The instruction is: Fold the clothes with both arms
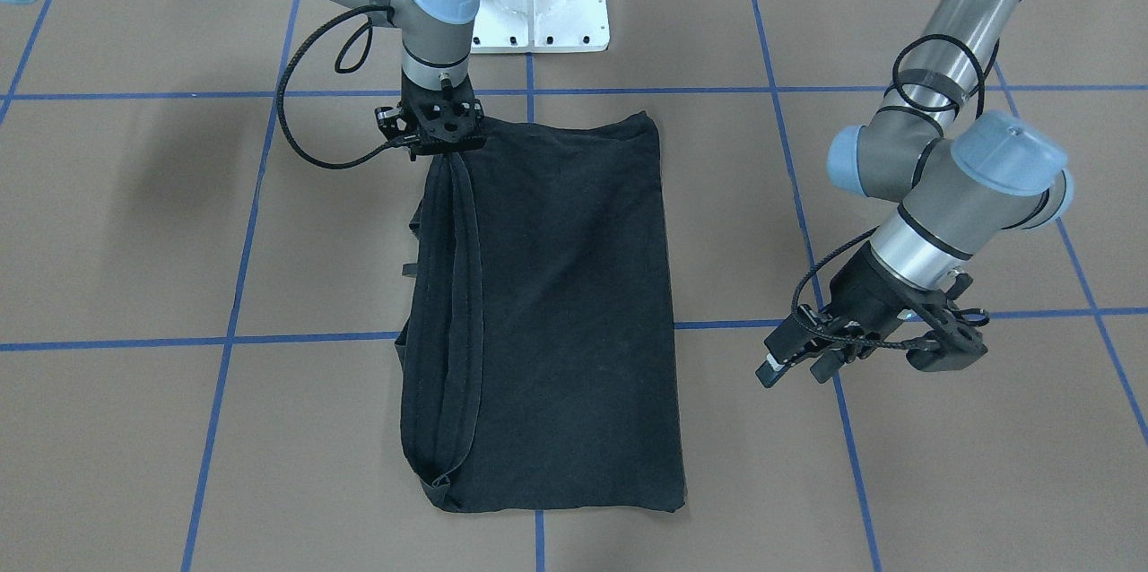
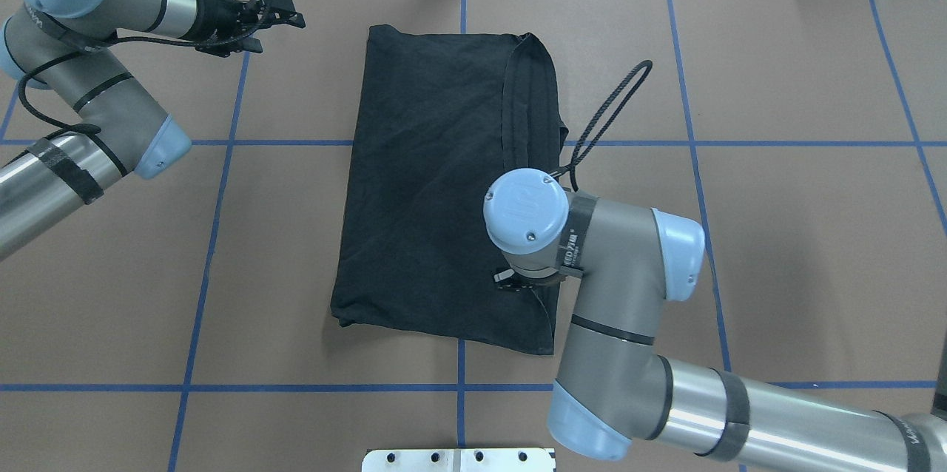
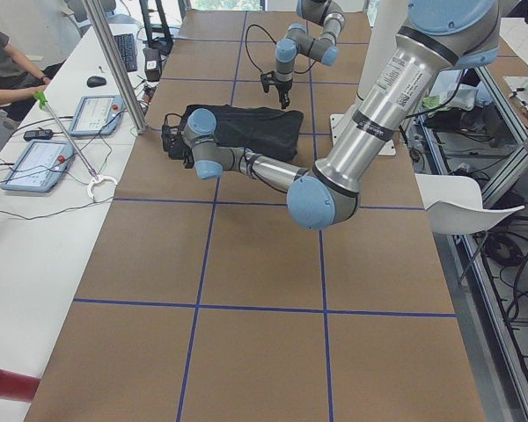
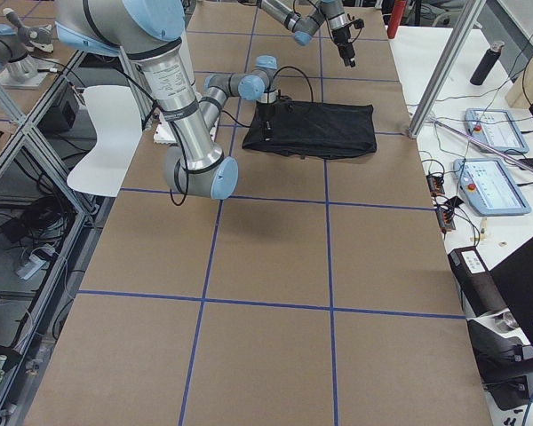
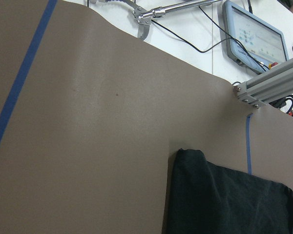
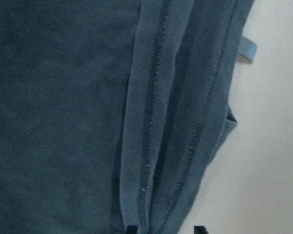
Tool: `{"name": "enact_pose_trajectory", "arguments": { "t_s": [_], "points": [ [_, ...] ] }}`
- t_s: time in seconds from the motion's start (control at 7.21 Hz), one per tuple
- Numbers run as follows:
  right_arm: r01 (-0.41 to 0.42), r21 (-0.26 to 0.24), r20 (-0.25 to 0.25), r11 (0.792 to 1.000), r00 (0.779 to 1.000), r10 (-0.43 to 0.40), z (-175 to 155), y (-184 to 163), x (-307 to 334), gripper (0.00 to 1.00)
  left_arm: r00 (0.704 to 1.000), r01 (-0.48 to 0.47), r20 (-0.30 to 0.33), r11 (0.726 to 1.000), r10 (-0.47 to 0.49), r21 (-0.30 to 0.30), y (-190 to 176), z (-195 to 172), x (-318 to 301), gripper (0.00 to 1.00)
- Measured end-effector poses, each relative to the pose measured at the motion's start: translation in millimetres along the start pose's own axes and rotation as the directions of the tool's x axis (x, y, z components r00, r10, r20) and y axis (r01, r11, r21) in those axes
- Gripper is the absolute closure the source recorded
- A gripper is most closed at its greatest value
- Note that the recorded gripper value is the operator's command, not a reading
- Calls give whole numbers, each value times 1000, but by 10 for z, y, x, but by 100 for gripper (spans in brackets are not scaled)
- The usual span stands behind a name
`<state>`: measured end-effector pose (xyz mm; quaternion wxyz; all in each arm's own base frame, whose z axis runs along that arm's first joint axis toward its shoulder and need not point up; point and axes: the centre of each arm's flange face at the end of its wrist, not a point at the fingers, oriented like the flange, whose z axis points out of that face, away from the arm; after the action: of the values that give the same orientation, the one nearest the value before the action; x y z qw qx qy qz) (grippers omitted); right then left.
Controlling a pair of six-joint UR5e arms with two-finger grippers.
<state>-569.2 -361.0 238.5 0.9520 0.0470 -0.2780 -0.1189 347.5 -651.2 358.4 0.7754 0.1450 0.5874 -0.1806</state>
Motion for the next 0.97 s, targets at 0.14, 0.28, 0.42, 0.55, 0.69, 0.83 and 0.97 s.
{"name": "enact_pose_trajectory", "arguments": {
  "t_s": [0.14,0.28,0.42,0.55,0.69,0.83,0.97],
  "points": [
    [2,8,7,1000,1000,-2,36,-78,-105,51,1000,-1,0,1000,1,0,-3,-2,-1,0],
    [4,12,5,1000,1000,-4,91,-121,-148,51,1000,-2,0,1000,2,1,-7,-5,3,0],
    [7,15,-5,1000,1000,-7,148,-152,-160,51,1000,-3,-2,1000,3,1,-10,-6,12,0],
    [14,19,-17,1000,1000,-13,190,-178,-157,52,1000,-4,-1,1000,4,2,-10,-6,11,0],
    [19,27,-27,999,999,-18,202,-217,-128,52,1000,-3,-1,1000,3,1,-7,-4,5,0],
    [24,33,-35,999,999,-23,191,-281,-59,53,1000,-2,-1,1000,2,0,-1,0,8,0],
    [28,35,-43,999,999,-26,181,-347,34,53,1000,-2,-2,1000,2,0,2,2,15,0]
  ]
}}
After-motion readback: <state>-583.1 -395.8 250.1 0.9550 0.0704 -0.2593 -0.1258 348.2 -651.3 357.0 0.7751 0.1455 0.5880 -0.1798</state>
